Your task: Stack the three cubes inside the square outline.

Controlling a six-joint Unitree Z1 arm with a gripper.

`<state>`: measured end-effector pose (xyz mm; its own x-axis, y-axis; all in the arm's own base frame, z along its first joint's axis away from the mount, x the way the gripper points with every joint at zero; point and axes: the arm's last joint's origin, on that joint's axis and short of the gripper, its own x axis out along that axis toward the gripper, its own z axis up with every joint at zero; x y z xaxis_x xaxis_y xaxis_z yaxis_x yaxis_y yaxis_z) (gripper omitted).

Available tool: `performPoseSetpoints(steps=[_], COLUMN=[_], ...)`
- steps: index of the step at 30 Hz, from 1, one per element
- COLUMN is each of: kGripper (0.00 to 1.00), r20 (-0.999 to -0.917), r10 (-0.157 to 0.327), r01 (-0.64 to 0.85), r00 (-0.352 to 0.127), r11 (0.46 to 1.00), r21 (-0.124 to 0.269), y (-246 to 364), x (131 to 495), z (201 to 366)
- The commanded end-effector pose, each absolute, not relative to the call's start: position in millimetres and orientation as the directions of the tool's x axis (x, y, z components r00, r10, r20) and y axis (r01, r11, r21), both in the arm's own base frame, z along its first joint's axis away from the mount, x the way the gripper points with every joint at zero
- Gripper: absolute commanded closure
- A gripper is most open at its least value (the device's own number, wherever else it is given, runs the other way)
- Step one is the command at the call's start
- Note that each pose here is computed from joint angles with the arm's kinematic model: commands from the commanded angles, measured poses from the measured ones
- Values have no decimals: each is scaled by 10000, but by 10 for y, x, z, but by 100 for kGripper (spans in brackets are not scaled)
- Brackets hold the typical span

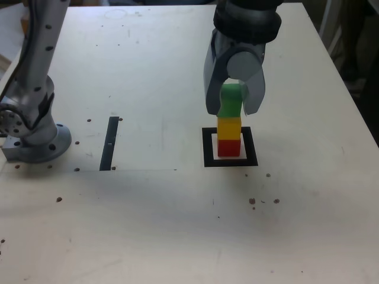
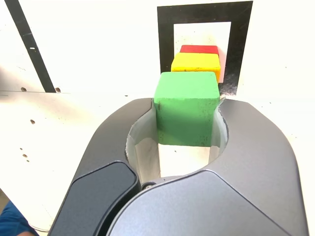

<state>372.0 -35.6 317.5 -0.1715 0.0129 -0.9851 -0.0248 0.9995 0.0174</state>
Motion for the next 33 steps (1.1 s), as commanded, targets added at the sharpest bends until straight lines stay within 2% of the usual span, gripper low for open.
performPoseSetpoints(steps=[1, 8, 12, 21, 25, 29, 33], kGripper=[73, 70, 63, 23, 8, 1, 1], r20=[-9825, -9815, -9803, -9789, -9795, -9805, -9842], r10=[146, 176, 152, 157, 197, 236, 237], r01=[-241, -216, -207, -128, -143, -155, -193], r00=[-1859, -1909, -1968, -2037, -2007, -1949, -1755], r11=[9995, 9995, 9996, 9997, 9996, 9995, 9994], r21=[195, 221, 196, 187, 230, 271, 275], y=[-350, -343, -342, -327, -315, -306, -301], x=[3716, 3728, 3730, 3737, 3738, 3729, 3675], z=[3162, 3138, 3123, 3096, 3103, 3124, 3212])
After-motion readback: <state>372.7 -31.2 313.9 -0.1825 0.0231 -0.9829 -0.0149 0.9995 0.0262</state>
